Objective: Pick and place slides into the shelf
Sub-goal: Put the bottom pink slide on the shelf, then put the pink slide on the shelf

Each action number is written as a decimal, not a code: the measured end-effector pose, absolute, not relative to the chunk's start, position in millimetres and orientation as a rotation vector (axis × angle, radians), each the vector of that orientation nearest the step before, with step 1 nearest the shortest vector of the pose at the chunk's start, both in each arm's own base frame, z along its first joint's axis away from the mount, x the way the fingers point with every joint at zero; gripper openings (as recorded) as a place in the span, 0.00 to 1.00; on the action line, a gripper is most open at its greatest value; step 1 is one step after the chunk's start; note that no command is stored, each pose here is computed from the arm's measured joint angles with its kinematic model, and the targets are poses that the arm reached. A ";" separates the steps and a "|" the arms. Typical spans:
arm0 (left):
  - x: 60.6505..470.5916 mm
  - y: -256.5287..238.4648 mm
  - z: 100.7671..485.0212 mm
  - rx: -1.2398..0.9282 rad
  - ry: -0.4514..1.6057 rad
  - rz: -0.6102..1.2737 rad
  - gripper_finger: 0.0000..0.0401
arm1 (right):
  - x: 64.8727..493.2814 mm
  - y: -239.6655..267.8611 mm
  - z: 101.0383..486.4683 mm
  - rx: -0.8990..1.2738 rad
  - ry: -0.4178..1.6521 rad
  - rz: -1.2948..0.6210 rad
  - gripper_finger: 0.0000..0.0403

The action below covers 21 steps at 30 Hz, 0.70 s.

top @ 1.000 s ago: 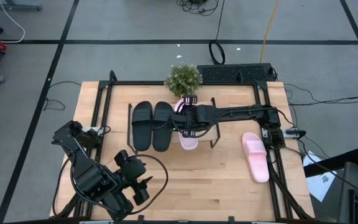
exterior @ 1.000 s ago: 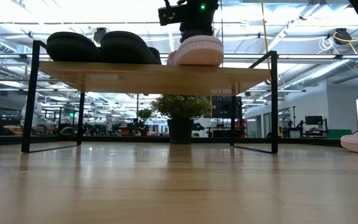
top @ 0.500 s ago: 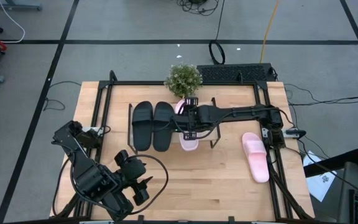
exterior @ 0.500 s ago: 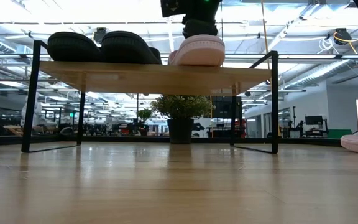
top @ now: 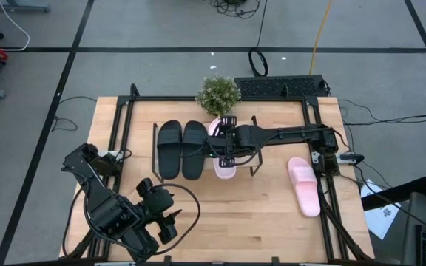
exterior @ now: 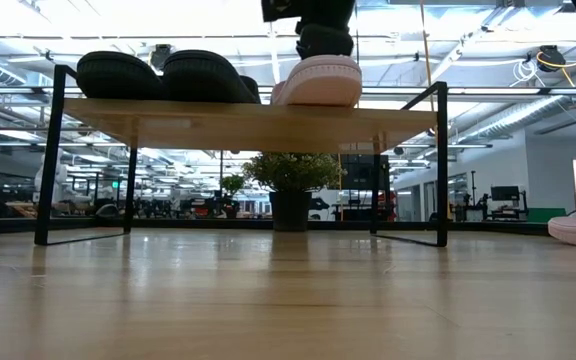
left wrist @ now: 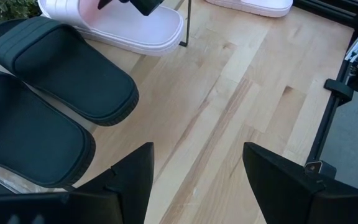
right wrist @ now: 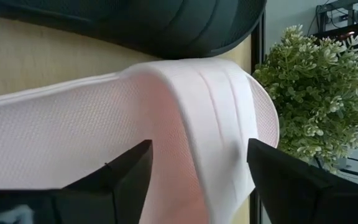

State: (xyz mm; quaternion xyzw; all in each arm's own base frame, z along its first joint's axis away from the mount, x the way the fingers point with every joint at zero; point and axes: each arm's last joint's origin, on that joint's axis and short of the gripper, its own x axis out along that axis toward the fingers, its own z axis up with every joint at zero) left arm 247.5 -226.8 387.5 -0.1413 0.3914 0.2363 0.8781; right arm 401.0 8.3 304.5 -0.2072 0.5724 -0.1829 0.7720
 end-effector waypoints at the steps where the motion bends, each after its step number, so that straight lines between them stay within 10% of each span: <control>1: 247.4 -226.9 387.5 -0.295 0.816 0.492 0.61 | 400.9 9.1 304.4 -0.449 1.241 -0.393 0.64; 21: 247.4 -226.8 387.5 -0.286 0.818 0.489 0.61 | 389.9 26.7 325.1 -0.415 1.157 -0.371 0.67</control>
